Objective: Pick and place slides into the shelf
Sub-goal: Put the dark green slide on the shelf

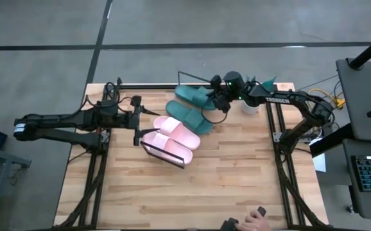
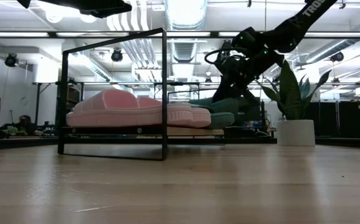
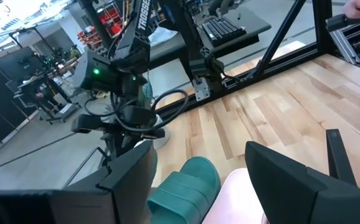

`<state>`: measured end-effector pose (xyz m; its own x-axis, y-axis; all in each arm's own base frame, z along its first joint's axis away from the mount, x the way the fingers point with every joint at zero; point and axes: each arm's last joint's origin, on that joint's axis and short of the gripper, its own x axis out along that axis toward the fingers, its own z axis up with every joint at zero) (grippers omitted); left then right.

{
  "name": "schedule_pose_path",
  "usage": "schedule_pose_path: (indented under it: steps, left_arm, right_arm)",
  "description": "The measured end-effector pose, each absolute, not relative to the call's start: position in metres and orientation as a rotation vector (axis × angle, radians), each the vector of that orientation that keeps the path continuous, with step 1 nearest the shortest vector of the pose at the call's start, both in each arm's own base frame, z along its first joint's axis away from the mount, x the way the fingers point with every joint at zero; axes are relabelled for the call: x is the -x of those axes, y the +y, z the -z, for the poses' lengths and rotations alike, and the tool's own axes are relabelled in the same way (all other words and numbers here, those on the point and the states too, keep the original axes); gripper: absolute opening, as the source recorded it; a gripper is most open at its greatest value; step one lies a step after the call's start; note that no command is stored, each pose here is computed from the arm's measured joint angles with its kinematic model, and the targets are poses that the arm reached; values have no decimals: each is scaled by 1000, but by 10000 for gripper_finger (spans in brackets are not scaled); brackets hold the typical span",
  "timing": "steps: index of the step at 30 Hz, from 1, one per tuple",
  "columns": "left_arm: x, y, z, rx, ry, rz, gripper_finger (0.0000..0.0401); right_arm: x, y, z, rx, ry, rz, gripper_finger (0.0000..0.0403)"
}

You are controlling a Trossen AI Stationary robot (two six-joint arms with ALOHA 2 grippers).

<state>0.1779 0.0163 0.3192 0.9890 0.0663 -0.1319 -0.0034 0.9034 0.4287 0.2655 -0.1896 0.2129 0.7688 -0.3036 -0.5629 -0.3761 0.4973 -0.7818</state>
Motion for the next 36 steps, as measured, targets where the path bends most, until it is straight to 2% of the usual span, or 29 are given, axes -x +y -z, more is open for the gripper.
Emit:
schedule_pose_path:
  steps: [9,21,27,31,36]
  left_arm:
    - [-178,16,-319,-442,146,-36,238]
    - [-178,16,-319,-442,143,-40,238]
    - [-178,16,-319,-441,143,-40,238]
    - [-178,16,-319,-441,143,-40,238]
    - [-178,16,-319,-442,143,-40,238]
  right_arm:
    - [-263,-182,-205,950,790,-103,8]
    - [-270,-168,-203,957,761,-183,9]
    - [-270,-168,-203,922,762,-164,9]
    - [-270,-168,-203,909,770,-155,30]
    - [-270,-168,-203,848,775,-130,84]
